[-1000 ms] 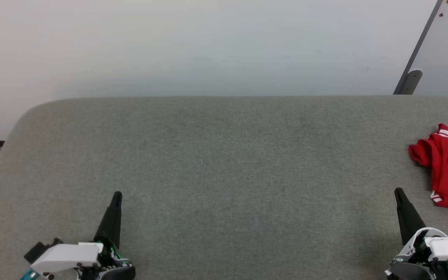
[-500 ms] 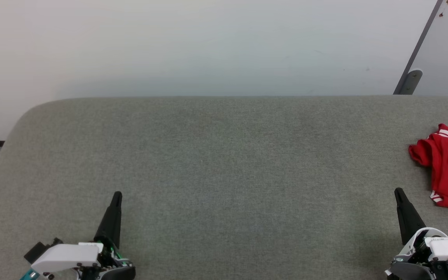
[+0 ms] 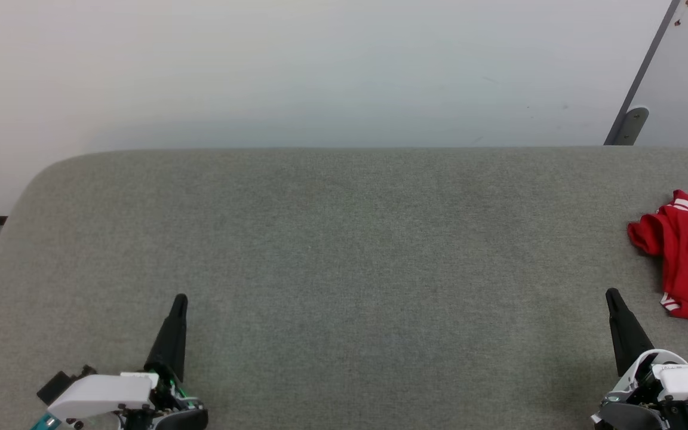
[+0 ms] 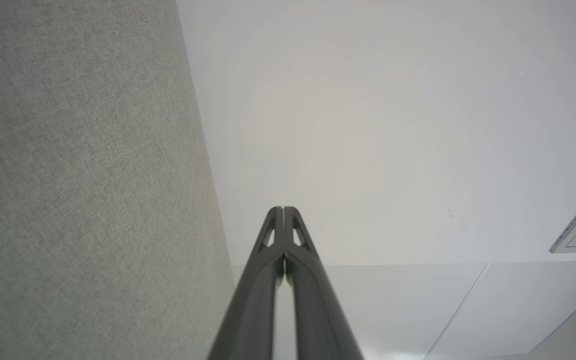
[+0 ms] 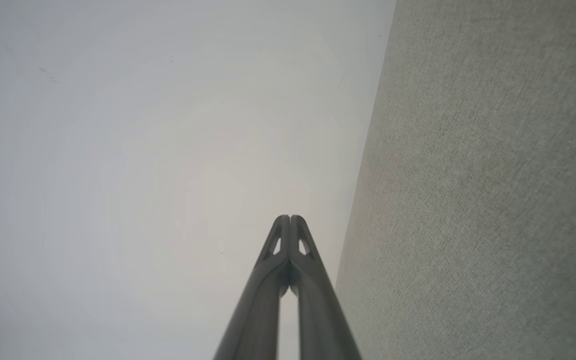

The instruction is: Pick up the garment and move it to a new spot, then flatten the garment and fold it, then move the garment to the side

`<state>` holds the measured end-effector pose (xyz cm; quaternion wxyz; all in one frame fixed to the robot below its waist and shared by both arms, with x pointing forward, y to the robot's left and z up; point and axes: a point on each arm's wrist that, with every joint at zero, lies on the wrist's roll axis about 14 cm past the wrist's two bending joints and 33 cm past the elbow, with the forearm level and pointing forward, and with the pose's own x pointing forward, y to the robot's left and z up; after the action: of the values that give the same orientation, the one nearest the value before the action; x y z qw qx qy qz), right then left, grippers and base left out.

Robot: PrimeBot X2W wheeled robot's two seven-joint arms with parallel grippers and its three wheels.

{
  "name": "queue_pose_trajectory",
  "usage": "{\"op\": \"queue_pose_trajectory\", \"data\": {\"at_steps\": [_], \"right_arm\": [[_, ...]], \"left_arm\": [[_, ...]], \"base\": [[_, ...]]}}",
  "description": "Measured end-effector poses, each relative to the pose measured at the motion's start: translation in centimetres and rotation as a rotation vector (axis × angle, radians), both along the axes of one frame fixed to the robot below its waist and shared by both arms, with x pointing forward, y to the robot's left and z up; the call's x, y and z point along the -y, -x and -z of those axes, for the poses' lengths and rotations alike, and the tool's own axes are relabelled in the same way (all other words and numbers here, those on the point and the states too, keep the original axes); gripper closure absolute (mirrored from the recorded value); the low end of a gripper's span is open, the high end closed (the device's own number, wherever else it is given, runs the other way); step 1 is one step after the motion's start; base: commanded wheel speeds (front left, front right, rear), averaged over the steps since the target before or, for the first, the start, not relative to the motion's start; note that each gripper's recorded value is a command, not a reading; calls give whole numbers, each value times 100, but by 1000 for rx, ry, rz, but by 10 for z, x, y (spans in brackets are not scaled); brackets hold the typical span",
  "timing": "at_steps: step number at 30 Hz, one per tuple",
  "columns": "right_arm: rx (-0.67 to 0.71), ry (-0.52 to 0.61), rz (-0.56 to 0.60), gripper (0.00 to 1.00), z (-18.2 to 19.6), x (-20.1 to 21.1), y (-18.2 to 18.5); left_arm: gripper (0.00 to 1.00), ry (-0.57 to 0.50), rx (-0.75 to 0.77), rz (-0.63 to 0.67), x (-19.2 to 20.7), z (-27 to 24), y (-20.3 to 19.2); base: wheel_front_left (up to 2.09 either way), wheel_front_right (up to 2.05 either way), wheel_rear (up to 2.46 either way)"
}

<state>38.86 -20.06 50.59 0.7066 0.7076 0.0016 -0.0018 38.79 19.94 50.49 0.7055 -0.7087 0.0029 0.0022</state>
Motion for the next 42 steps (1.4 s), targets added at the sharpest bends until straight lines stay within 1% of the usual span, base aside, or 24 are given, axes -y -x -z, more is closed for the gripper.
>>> {"op": "queue_pose_trajectory", "data": {"at_steps": [42], "right_arm": [[0,0,0,100,0,0,0]], "left_arm": [[100,0,0,0,0,0,0]], "base": [[0,0,0]]}}
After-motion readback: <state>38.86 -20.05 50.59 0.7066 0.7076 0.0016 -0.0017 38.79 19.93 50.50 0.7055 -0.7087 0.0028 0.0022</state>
